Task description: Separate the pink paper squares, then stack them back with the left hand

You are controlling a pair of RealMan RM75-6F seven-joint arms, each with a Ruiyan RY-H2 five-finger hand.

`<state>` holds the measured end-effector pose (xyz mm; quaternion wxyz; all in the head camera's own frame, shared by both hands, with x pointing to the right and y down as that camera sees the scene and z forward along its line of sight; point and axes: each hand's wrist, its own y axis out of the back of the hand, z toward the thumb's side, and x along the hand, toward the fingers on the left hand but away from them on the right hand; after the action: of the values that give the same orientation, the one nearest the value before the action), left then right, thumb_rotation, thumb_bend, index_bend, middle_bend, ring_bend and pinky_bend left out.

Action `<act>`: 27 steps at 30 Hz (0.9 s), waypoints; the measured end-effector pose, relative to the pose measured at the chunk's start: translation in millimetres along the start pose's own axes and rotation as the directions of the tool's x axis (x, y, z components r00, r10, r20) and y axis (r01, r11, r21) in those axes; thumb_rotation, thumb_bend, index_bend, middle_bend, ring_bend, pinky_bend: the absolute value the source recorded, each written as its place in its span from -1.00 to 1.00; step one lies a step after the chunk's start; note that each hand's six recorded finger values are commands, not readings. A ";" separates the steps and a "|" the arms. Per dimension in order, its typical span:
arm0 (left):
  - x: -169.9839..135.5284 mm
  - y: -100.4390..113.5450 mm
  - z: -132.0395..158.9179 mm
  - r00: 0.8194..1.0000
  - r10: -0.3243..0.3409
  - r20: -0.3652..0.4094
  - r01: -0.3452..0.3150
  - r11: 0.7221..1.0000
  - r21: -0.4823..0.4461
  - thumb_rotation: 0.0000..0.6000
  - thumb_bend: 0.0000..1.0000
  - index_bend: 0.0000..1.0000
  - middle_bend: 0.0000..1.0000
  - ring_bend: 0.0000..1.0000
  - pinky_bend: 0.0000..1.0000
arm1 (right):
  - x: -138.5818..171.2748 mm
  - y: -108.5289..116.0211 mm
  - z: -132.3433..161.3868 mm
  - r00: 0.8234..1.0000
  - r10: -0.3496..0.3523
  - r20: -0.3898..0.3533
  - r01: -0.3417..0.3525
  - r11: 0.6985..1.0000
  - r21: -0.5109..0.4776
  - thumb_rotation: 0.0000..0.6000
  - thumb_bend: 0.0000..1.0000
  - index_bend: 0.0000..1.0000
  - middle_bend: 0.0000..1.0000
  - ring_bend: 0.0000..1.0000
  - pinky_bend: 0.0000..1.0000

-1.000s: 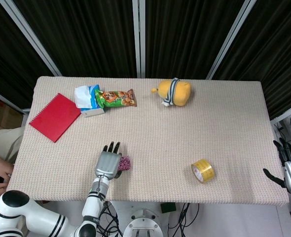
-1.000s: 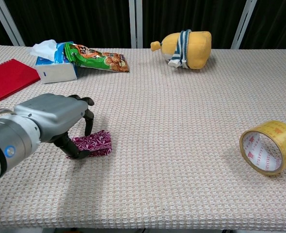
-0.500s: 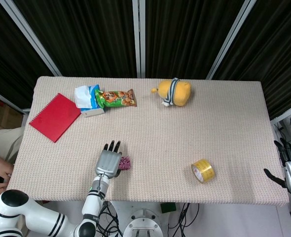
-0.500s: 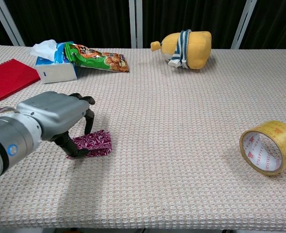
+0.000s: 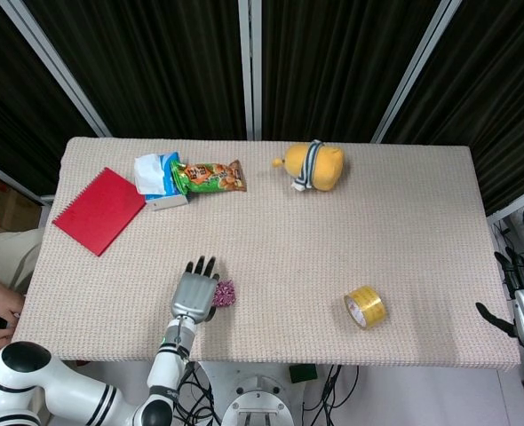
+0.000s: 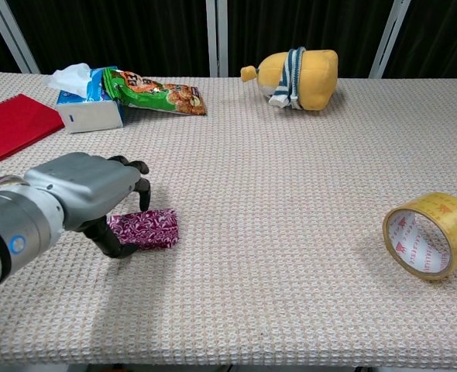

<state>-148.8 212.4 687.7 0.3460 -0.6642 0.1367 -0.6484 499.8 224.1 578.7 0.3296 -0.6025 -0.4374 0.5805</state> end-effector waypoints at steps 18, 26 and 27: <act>-15.9 19.0 -5.2 0.998 0.051 0.030 -0.048 0.994 -0.101 0.58 -0.48 -0.67 -0.91 -1.00 -0.69 | 2.0 2.5 0.9 1.000 -0.007 -0.004 0.007 1.000 0.001 1.00 0.05 -1.00 -1.00 -1.00 -1.00; -41.3 56.5 -56.1 0.932 0.359 0.052 -0.349 0.926 -0.145 0.62 -0.49 -0.79 -0.95 -1.00 -0.67 | 5.1 8.7 -6.1 0.999 -0.031 0.008 0.031 1.000 0.001 1.00 0.05 -1.00 -1.00 -1.00 -1.00; -46.8 58.8 -66.0 0.917 0.395 0.053 -0.383 0.910 -0.156 0.59 -0.51 -0.79 -0.96 -1.00 -0.67 | 5.7 9.3 -7.1 0.999 -0.032 0.009 0.031 0.999 0.005 1.00 0.05 -1.00 -1.00 -1.00 -1.00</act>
<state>-201.8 180.8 609.1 0.4255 -0.6729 0.2977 -0.5268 507.8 226.4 568.7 0.3380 -0.5920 -0.4470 0.5791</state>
